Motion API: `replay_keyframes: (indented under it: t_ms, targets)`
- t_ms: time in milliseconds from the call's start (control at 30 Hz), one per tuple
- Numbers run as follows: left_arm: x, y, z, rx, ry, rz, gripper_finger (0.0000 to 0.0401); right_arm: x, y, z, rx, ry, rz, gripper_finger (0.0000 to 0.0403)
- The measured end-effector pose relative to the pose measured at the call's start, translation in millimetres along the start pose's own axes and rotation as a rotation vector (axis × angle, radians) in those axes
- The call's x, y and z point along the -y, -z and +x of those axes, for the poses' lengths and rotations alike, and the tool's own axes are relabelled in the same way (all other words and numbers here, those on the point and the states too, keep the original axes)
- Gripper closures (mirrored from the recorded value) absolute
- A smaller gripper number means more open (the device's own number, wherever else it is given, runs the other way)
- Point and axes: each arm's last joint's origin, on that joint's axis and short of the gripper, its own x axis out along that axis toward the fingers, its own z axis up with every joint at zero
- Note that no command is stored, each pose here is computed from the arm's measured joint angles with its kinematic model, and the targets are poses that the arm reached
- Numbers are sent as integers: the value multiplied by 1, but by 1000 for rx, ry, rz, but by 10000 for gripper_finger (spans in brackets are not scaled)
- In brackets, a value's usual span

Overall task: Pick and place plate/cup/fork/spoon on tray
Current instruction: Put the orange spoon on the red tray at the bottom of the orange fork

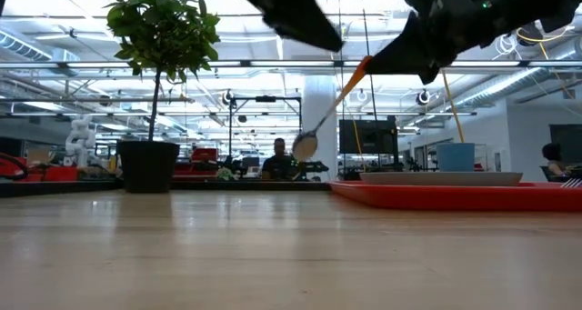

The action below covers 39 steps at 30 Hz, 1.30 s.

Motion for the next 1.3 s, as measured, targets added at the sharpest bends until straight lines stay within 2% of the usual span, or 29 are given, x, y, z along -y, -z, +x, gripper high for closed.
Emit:
replay_keyframes:
  t_ms: [200,367,467,633,867,1133,1300]
  targets:
    - [-1,-5,21,114,-38,-5,226,3,-2,-8,-19,1,4,402]
    - [-6,6,37,65,-54,-1,207,4,-2,-11,-32,0,-4,403]
    - [-9,8,39,59,-60,-7,209,4,-3,-11,-29,-2,-2,403]
    - [-15,9,40,63,-18,-22,239,4,-3,-11,-27,-6,-1,403]
    - [-13,17,49,23,11,-4,305,2,-6,-11,0,-61,17,403]
    - [-13,20,55,28,37,37,384,2,-6,-11,-1,-62,9,403]
    - [-12,18,52,29,45,42,388,1,-7,-12,-5,-113,-22,399]
